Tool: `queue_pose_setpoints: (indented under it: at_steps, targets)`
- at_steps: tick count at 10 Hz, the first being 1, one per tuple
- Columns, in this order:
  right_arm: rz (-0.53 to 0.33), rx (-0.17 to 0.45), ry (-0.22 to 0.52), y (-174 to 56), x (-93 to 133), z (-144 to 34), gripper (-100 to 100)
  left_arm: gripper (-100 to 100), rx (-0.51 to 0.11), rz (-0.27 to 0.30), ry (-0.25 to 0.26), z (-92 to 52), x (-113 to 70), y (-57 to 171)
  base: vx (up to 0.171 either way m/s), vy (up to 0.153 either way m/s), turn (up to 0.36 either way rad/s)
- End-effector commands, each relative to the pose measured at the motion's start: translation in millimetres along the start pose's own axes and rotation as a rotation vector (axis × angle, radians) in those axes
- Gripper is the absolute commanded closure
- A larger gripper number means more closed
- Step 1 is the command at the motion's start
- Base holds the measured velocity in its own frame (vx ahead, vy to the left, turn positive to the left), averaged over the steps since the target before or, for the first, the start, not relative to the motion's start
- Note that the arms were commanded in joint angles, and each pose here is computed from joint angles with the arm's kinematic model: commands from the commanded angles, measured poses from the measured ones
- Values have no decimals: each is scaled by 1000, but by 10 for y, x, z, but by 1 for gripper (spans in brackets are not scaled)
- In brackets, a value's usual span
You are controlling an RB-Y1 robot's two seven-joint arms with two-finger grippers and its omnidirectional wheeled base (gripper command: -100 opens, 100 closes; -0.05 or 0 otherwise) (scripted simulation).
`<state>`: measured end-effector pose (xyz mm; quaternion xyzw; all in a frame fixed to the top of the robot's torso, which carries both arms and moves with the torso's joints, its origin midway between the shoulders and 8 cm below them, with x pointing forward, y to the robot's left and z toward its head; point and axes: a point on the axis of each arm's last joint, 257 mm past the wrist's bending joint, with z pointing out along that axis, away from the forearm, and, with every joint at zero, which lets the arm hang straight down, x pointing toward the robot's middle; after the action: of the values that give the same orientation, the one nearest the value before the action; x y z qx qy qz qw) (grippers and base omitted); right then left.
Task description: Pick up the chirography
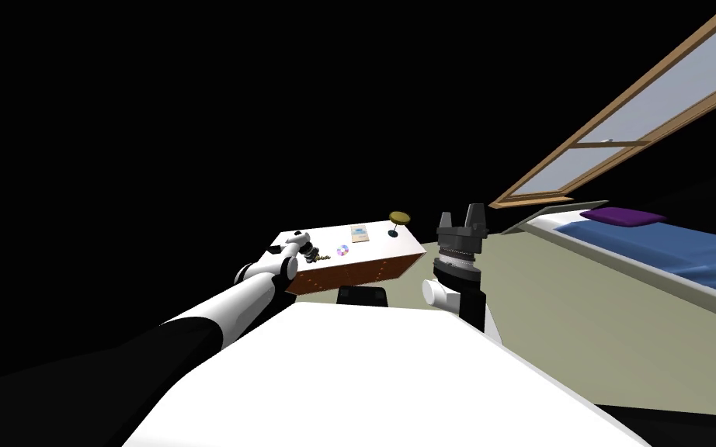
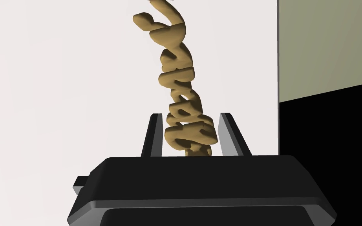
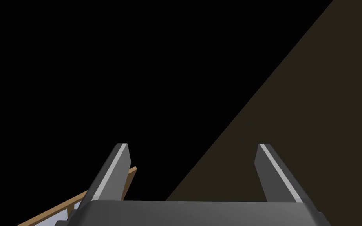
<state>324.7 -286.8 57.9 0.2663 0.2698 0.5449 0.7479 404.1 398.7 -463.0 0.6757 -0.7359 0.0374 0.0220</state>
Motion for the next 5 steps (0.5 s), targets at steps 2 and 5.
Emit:
queue_pose_setpoints:
  at_steps: [2,5]
  targets:
    - [0,0,0,0,0,0,0,100,0,0,0,0,0,0,0,0,0]
    - [0,0,0,0,0,0,0,100,-31,8,16,81,244,3,5,0,7]
